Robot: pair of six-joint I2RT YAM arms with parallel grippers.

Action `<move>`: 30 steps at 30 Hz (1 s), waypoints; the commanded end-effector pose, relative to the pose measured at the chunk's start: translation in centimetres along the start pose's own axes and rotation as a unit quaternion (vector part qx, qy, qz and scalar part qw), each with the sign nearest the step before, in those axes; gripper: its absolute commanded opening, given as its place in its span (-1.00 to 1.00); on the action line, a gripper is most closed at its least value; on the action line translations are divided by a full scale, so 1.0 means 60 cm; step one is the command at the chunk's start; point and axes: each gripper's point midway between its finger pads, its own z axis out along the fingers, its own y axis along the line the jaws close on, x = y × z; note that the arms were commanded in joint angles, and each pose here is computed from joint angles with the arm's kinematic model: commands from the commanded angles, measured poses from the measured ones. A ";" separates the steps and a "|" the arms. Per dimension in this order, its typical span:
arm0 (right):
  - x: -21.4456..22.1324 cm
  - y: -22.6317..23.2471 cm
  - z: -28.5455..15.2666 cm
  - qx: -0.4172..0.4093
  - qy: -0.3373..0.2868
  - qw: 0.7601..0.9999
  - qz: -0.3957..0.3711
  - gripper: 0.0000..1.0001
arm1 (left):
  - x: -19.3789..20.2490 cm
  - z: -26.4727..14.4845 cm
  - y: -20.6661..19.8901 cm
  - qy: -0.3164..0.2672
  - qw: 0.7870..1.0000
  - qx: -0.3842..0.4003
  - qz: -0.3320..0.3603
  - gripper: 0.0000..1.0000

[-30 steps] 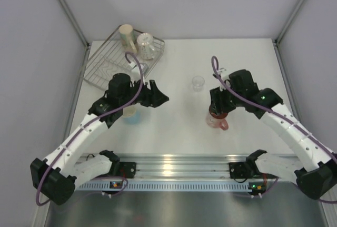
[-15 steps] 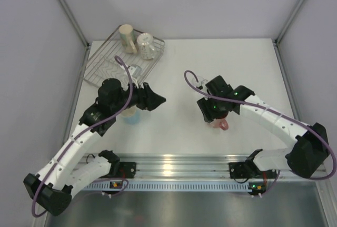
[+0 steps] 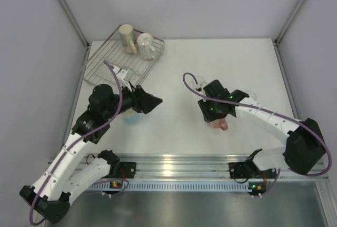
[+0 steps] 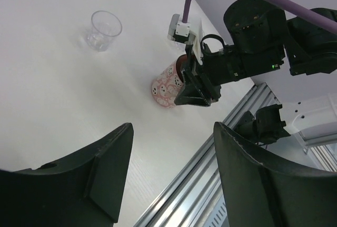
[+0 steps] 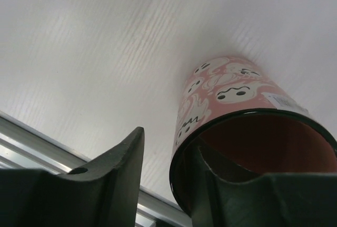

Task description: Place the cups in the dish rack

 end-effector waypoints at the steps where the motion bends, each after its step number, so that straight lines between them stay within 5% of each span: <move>1: -0.026 0.015 0.011 -0.009 -0.030 0.999 0.015 -0.38 | -0.006 -0.008 -0.005 -0.011 1.000 0.002 -0.004 0.36; 7: -0.066 -0.003 -0.024 0.026 -0.068 0.997 0.019 -1.00 | -0.017 -0.015 -0.009 -0.023 1.000 -0.003 0.000 0.36; 15: -0.185 0.014 -0.183 -0.005 -0.250 0.966 0.066 -1.00 | -0.036 0.002 -0.021 -0.016 1.000 0.008 -0.015 0.36; 21: -0.268 0.026 -0.328 -0.060 -0.427 0.893 0.127 -1.00 | -0.068 0.033 -0.056 -0.008 0.998 0.060 -0.023 0.39; 25: -0.324 0.039 -0.446 -0.128 -0.563 0.799 0.166 -1.00 | -0.092 0.060 -0.087 -0.005 0.993 0.115 -0.040 0.45; 30: -0.361 0.063 -0.530 -0.201 -0.630 0.729 0.178 -1.00 | -0.132 0.075 -0.147 -0.026 0.971 0.230 -0.060 0.53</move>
